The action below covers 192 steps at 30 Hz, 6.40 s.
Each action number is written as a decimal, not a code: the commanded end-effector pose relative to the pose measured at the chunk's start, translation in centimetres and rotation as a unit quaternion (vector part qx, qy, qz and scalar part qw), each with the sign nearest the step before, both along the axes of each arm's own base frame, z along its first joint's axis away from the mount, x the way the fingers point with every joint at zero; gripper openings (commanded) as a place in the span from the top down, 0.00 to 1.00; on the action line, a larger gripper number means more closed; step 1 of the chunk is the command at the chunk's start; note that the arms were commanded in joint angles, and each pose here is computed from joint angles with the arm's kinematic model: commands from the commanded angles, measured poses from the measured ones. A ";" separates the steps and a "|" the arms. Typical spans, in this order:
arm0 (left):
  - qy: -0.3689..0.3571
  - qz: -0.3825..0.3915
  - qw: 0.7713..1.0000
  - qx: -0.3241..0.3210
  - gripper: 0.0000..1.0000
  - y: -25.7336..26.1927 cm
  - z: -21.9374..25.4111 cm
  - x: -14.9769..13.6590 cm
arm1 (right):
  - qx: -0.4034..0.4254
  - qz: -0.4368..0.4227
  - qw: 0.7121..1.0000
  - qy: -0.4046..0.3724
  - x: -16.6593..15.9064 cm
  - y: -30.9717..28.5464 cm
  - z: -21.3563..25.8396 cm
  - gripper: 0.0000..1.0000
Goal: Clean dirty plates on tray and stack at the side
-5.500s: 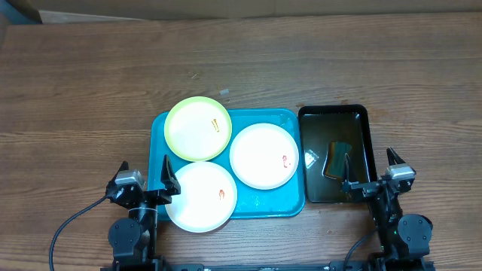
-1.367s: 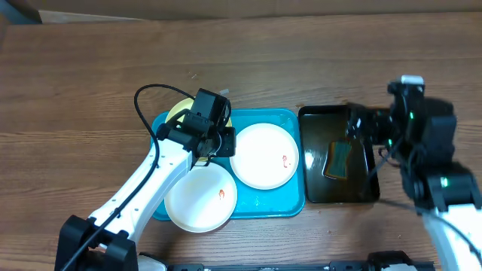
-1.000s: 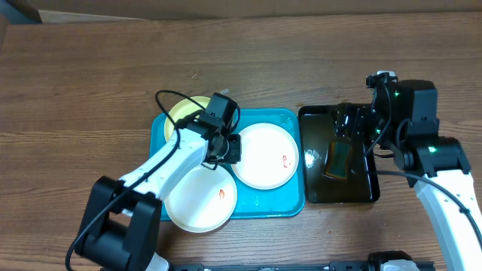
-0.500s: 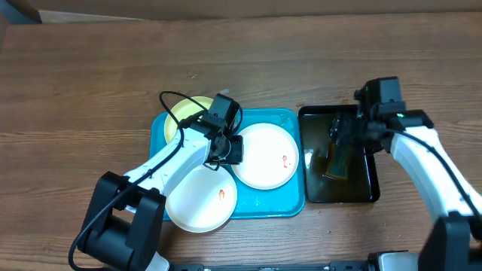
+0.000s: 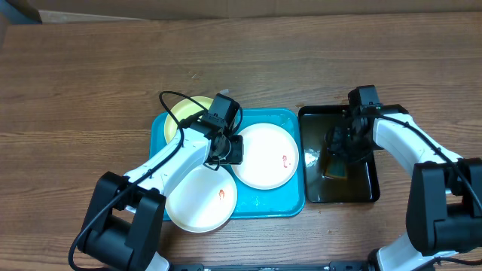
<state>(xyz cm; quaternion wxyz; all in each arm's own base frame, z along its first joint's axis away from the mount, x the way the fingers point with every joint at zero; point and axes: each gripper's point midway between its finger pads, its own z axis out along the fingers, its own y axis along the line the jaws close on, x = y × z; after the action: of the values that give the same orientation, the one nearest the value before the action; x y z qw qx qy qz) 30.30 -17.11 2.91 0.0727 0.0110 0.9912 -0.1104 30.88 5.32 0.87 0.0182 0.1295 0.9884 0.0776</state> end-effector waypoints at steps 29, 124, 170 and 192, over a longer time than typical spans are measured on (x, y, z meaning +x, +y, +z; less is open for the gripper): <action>-0.020 -0.001 1.000 -0.015 0.58 -0.9 0.6 1.1 | 0.003 0.002 0.999 0.040 -2.0 0.2 -0.1 0.84; 0.011 0.011 0.998 0.065 0.96 1.3 -0.5 0.9 | -0.061 0.310 0.946 -0.074 1.3 14.8 6.3 0.96; 0.009 0.010 0.998 0.056 0.96 1.0 -0.4 1.1 | 0.247 0.276 0.925 -0.087 1.7 20.1 7.5 0.96; -0.017 0.010 0.999 0.037 0.96 0.1 -0.1 2.4 | -0.078 0.062 0.995 0.028 2.2 1.5 4.9 0.96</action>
<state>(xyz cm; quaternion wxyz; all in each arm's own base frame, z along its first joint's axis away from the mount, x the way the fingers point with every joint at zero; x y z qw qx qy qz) 32.32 -16.47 2.84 0.0889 0.0049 0.9939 -0.0655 33.88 8.90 6.83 -0.0063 0.0413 0.9974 0.0595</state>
